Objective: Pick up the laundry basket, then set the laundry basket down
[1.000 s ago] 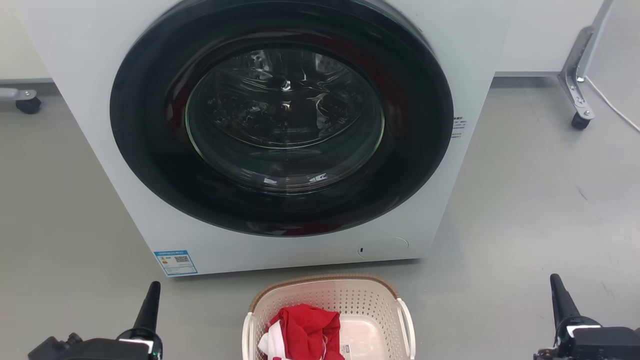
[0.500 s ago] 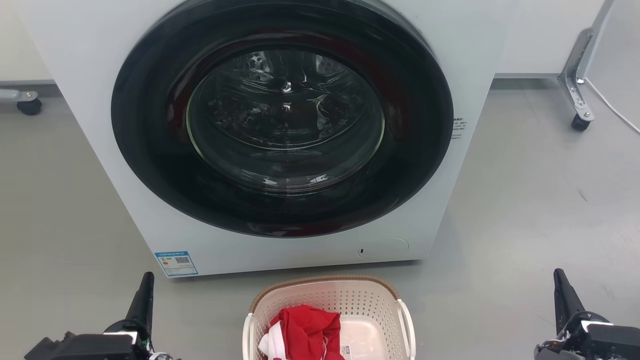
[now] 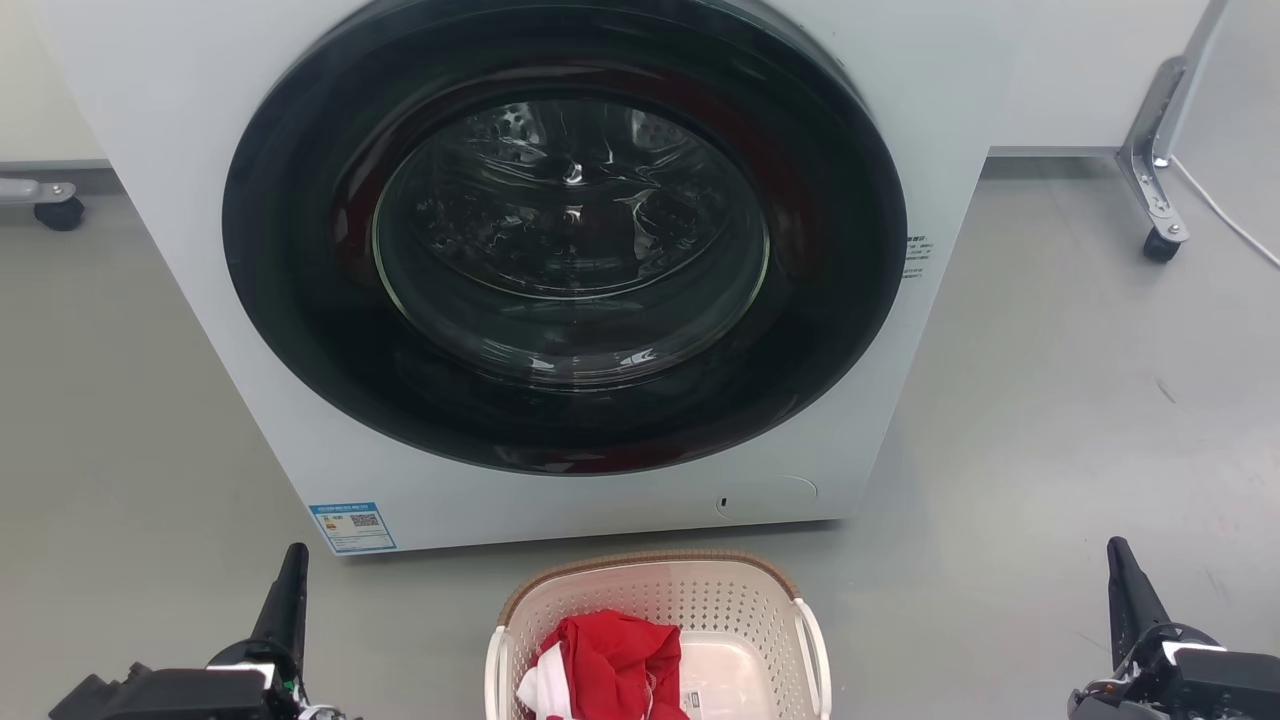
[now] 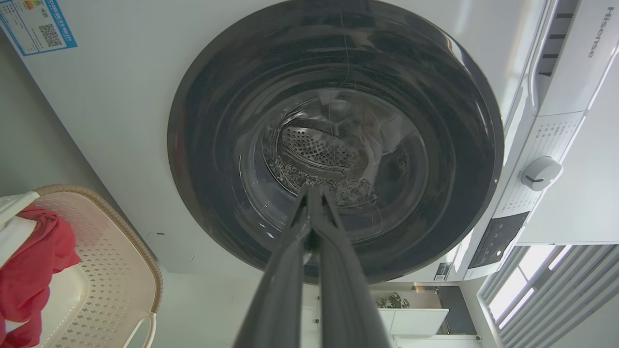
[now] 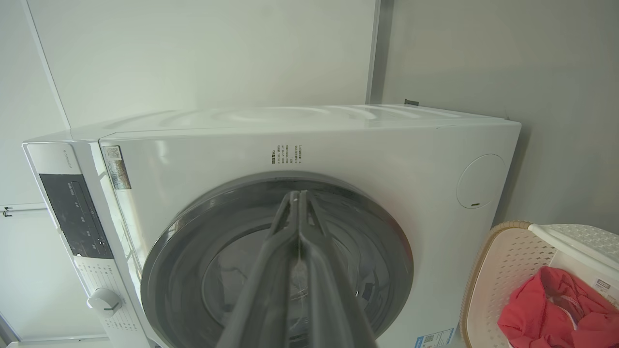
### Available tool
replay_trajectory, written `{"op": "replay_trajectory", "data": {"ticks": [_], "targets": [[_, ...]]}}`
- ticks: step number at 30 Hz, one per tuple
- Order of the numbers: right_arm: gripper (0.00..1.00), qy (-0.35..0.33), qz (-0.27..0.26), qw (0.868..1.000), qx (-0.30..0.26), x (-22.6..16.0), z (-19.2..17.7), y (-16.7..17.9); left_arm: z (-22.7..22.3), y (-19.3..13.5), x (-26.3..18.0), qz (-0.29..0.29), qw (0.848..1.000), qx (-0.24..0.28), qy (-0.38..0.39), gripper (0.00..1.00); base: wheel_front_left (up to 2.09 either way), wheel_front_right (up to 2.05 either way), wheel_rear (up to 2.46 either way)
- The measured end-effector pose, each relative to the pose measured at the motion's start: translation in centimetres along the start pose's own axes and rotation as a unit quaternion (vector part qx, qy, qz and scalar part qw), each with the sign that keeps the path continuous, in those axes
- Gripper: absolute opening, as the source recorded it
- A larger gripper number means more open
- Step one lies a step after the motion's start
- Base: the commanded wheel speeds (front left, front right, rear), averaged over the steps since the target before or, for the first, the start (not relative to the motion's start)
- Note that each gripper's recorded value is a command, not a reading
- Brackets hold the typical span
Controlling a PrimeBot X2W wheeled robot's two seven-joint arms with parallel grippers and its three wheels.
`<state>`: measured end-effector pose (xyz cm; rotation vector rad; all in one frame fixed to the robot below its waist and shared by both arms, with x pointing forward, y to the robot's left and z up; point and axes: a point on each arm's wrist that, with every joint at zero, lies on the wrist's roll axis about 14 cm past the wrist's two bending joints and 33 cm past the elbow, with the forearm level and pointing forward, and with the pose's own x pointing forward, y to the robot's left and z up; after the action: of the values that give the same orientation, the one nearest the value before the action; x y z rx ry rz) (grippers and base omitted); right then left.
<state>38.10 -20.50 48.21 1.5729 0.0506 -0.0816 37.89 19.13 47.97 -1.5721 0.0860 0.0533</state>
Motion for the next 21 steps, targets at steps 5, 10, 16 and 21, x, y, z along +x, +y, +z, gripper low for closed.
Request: {"op": "replay_trajectory", "data": {"ticks": [5,10,16,21], "targets": [[0.0,0.0,0.0,1.0,0.0,0.0,-0.01,0.0,0.0,-0.01,0.0,0.0,1.0,0.0,0.0,0.0,0.0,0.0,0.0],[0.0,0.0,0.0,1.0,0.0,0.0,-0.01,0.0,0.0,-0.01,0.0,0.0,1.0,0.0,0.0,0.0,0.0,0.0,0.0],[0.0,0.0,0.0,1.0,0.0,0.0,-0.01,0.0,0.0,0.0,0.0,0.0,1.0,0.0,0.0,0.0,0.0,0.0,0.0],[0.0,0.0,0.0,1.0,0.0,0.0,0.0,0.01,0.0,0.0,-0.01,0.0,1.0,0.0,0.0,0.0,0.0,0.0,0.0]]}}
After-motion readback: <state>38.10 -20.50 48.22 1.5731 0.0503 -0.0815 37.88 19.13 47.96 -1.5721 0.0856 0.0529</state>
